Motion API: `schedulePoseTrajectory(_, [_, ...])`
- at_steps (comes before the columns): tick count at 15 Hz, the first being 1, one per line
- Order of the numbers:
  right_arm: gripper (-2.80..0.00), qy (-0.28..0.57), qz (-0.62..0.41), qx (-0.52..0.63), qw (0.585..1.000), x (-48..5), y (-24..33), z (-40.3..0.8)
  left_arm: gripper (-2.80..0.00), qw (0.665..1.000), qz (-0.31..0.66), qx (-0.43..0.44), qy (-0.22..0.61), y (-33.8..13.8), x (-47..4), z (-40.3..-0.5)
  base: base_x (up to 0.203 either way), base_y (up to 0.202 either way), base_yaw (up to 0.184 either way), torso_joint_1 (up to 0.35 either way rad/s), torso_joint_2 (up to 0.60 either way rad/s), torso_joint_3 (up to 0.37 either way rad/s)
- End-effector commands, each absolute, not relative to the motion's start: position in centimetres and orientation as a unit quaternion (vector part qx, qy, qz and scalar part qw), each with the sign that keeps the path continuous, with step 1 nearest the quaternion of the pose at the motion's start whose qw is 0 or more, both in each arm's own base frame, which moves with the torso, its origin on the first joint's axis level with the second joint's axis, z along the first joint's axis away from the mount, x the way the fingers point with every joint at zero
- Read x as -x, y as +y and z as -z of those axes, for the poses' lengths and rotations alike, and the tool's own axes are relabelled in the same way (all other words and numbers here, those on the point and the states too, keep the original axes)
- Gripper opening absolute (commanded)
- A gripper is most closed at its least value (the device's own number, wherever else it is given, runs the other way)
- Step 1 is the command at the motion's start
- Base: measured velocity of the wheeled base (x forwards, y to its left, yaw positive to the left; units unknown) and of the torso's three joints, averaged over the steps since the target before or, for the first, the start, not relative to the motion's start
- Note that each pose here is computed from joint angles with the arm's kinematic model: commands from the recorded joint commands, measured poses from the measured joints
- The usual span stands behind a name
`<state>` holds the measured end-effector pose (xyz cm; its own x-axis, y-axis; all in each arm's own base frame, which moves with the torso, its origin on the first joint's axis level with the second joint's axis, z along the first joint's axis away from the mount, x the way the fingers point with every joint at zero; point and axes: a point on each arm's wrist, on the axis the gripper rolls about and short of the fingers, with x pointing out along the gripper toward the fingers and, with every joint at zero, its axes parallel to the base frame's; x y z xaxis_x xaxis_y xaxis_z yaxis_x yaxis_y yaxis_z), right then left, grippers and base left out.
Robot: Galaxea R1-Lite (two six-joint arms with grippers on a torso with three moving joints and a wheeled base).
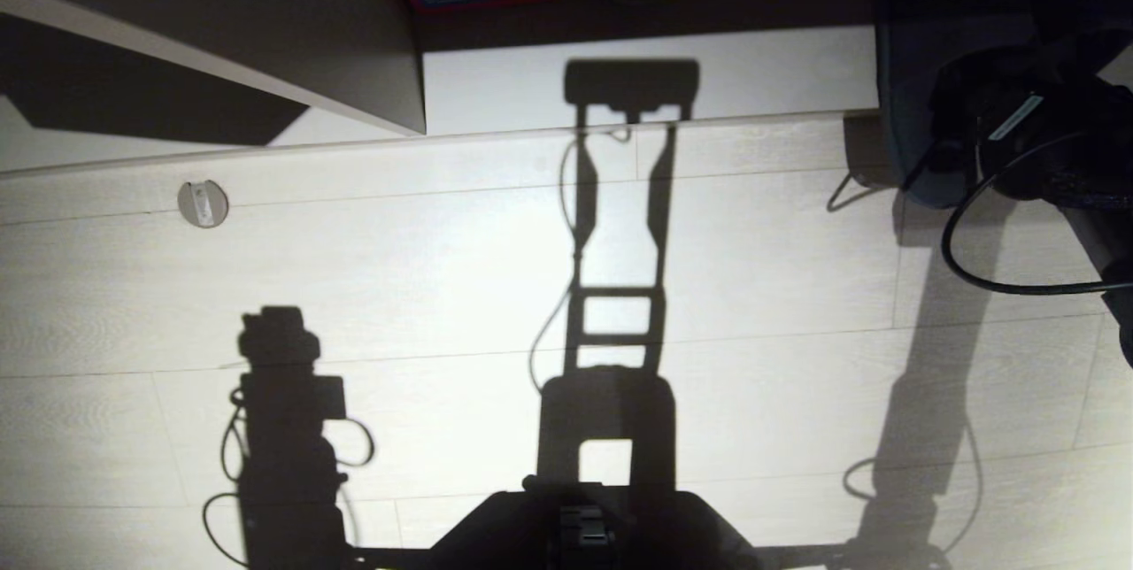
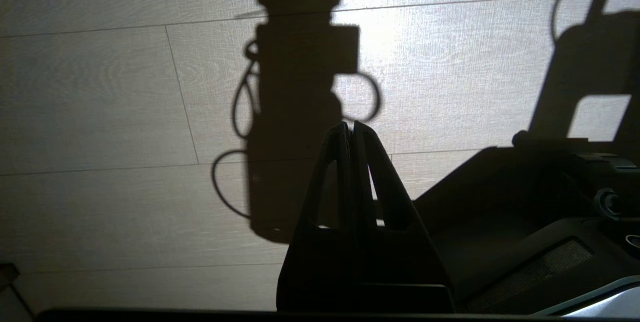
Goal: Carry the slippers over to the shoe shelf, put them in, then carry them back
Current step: Place the slippers into the shoe cabinet
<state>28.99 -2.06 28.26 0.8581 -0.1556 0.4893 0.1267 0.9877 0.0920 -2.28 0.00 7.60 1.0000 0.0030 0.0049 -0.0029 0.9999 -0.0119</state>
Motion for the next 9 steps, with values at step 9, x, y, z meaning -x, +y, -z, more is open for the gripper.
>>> schedulePoseTrajectory(9, [0.0, -0.25, 0.069, -0.034, 0.965, -23.3, -1.7, -29.2, -2.8, 1.0, -0.002, 0.006, -0.002, 0.0, 2.3, -7.6, 0.0, 0.0, 0.0, 0.0, 0.0, 0.0])
